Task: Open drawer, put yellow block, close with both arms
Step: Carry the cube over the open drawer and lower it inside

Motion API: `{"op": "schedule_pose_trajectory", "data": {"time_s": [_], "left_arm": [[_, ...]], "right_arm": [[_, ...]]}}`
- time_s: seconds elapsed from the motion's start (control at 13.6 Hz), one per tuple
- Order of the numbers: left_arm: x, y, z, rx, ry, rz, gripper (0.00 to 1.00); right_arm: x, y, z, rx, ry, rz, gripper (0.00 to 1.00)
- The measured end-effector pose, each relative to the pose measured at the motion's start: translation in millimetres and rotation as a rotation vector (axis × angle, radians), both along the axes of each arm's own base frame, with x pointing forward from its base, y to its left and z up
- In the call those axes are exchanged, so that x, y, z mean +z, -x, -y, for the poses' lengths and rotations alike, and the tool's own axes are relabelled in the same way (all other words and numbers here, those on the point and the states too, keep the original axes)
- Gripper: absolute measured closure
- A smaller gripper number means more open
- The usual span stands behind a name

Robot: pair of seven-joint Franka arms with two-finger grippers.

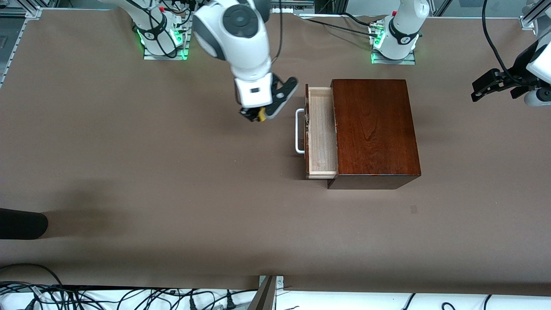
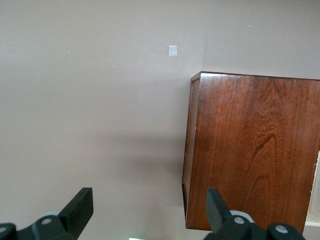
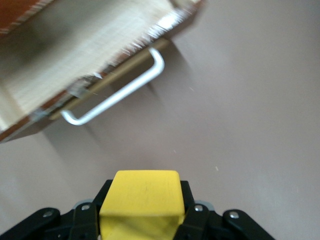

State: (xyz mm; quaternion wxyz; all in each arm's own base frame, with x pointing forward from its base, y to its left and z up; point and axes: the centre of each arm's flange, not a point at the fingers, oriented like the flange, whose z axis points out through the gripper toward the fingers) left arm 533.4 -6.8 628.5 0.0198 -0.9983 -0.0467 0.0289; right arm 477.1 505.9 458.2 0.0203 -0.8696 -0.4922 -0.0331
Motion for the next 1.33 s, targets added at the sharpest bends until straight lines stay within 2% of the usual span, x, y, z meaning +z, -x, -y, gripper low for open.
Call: {"op": "schedule_pose_trajectory", "data": {"time_s": [0.37,0.59,1.03,1.33], "left_arm": [[0,0,2,-0.004,0.000,0.004,0.00],[1,0,3,-0.005,0.000,0.005,0.00],[1,0,4,-0.007,0.000,0.005,0.00],[1,0,4,-0.008,0.000,0.005,0.00]], "right_arm": [[-12,20,-74,0.222,-0.017,0.061,0.44],[-42,35,-115,0.308,0.011,0.094,0.44],[-62,66,-149,0.398,0.038,0.122,0.44],[-73,68,-156,0.414,0.026,0.144,0.44]]}}
